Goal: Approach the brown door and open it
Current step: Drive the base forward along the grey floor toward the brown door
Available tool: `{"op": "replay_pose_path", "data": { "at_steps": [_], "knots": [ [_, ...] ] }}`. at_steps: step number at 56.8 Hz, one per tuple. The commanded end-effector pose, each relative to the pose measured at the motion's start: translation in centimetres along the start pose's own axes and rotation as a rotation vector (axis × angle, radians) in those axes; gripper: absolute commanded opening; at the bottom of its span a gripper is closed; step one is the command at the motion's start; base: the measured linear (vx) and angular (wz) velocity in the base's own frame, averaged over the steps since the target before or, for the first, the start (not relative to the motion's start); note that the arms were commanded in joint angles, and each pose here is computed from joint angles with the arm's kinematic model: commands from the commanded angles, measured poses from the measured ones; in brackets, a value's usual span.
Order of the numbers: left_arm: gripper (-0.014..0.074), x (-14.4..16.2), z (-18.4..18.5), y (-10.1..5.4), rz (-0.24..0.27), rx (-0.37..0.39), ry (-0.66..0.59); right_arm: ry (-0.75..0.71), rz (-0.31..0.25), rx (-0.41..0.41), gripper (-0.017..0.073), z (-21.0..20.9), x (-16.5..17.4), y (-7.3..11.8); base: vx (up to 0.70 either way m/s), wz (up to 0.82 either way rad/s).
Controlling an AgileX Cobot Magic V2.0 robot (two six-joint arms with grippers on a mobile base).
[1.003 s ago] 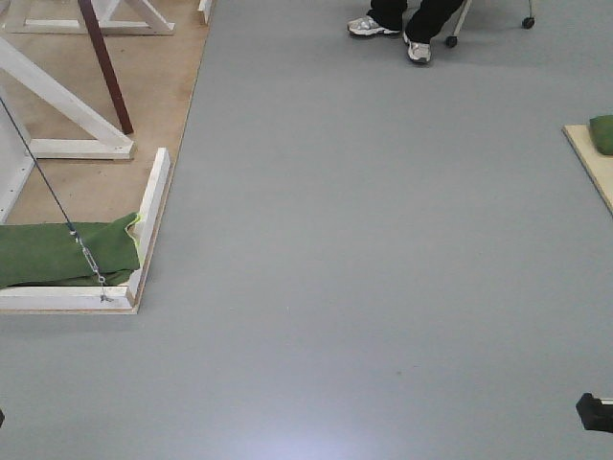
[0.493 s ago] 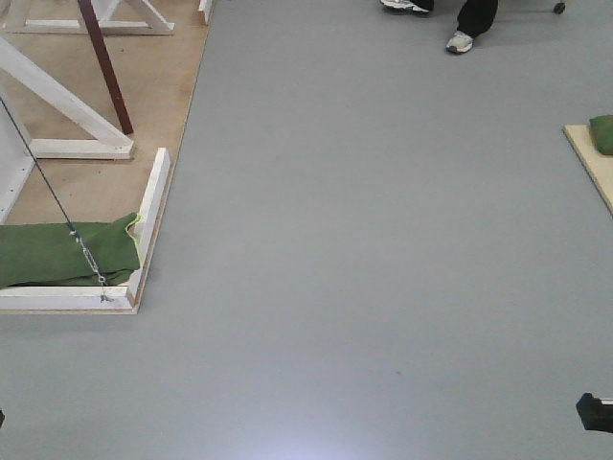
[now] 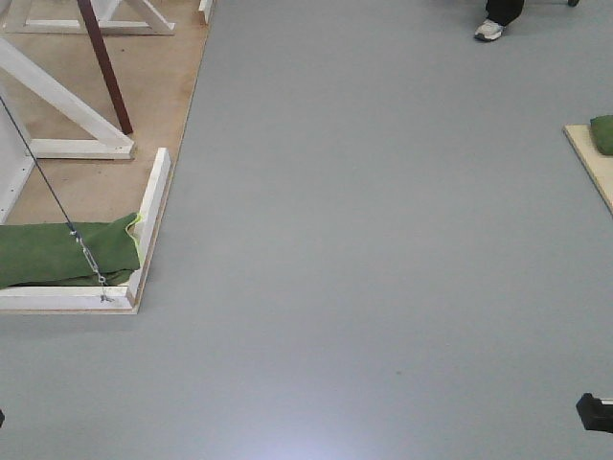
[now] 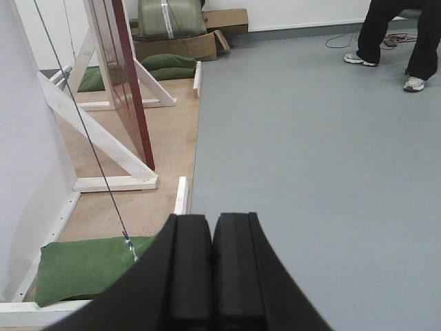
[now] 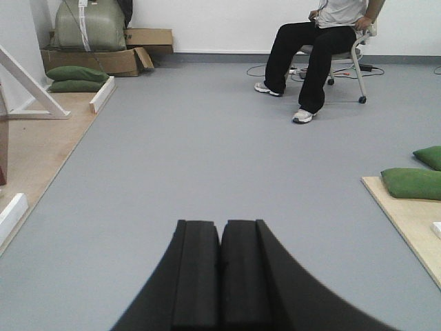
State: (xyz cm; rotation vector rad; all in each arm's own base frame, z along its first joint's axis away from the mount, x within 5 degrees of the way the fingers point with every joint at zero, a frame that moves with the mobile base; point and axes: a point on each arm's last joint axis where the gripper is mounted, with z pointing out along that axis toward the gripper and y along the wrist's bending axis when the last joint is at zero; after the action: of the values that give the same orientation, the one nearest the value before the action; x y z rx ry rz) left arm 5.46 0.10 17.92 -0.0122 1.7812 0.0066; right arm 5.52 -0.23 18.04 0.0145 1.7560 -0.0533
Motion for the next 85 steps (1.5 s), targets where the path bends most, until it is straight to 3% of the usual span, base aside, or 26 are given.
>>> {"op": "replay_pose_path", "data": {
  "at_steps": [1, 85],
  "knots": [
    [-0.0006, -1.36, -0.33, -0.08, -0.012, 0.013, -0.112, -0.081, -0.009, 0.009, 0.0000, -0.06, -0.54, -0.06, 0.00, 0.00],
    [-0.0006, -1.34, -0.34, -0.08, -0.012, 0.013, -0.114, -0.085, -0.009, 0.010, 0.0000, -0.09, -0.56, -0.06, 0.09, 0.01]
  ]
}}
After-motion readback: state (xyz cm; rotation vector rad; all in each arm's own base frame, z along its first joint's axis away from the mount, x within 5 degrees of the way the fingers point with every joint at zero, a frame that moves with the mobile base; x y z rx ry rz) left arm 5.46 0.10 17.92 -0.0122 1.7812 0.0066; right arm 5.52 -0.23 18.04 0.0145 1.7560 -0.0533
